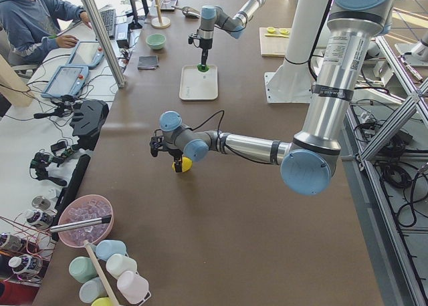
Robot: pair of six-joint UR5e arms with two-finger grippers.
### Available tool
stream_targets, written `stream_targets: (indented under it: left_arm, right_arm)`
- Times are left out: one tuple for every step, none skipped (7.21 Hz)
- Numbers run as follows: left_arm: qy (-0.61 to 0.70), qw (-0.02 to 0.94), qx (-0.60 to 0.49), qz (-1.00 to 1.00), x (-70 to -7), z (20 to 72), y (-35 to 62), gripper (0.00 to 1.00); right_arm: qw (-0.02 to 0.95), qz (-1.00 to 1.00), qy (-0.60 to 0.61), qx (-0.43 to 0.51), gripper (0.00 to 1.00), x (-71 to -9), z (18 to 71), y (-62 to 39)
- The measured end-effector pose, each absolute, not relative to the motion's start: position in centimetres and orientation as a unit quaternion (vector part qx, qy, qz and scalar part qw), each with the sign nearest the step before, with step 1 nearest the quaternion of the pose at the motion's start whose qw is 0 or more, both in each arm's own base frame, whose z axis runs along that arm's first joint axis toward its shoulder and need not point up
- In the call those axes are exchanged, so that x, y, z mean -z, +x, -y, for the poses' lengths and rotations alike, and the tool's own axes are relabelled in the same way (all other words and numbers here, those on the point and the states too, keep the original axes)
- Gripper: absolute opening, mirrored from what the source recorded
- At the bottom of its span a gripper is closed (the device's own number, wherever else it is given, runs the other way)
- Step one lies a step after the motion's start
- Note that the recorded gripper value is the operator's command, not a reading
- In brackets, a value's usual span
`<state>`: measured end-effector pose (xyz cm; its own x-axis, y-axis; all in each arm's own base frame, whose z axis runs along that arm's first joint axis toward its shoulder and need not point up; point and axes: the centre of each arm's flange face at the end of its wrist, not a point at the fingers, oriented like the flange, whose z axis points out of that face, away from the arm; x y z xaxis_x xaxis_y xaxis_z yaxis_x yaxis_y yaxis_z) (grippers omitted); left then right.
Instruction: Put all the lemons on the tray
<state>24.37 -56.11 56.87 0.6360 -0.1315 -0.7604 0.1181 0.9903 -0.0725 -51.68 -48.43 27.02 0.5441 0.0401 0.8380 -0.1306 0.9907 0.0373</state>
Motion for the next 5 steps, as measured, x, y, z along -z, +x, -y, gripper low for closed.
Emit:
stream_targets:
  left_arm:
    - [-0.003, 0.906, 0.069, -0.418, -57.5, 55.9, 25.0, 0.60]
    - [0.001, 0.907, 0.070, -0.416, -57.8, 55.7, 25.3, 0.20]
    - [0.002, 0.905, 0.077, -0.418, -57.6, 55.6, 25.4, 0.00]
    - [0.001, 0.901, 0.089, -0.424, -56.6, 55.6, 25.6, 0.00]
    - [0.003, 0.896, 0.094, -0.434, -54.7, 55.9, 26.0, 0.00]
  right_arm:
    - [0.878, 0.472, 0.050, -0.054, 1.00, -27.1, 48.6, -51.7]
    - [0.879, 0.471, 0.052, -0.056, 1.00, -27.1, 48.7, -51.7]
    - [0.879, 0.471, 0.053, -0.058, 1.00, -26.9, 48.7, -51.7]
    - [0.878, 0.472, 0.055, -0.059, 1.00, -26.7, 48.9, -51.4]
    - [0.877, 0.474, 0.056, -0.062, 1.00, -26.6, 49.3, -50.7]
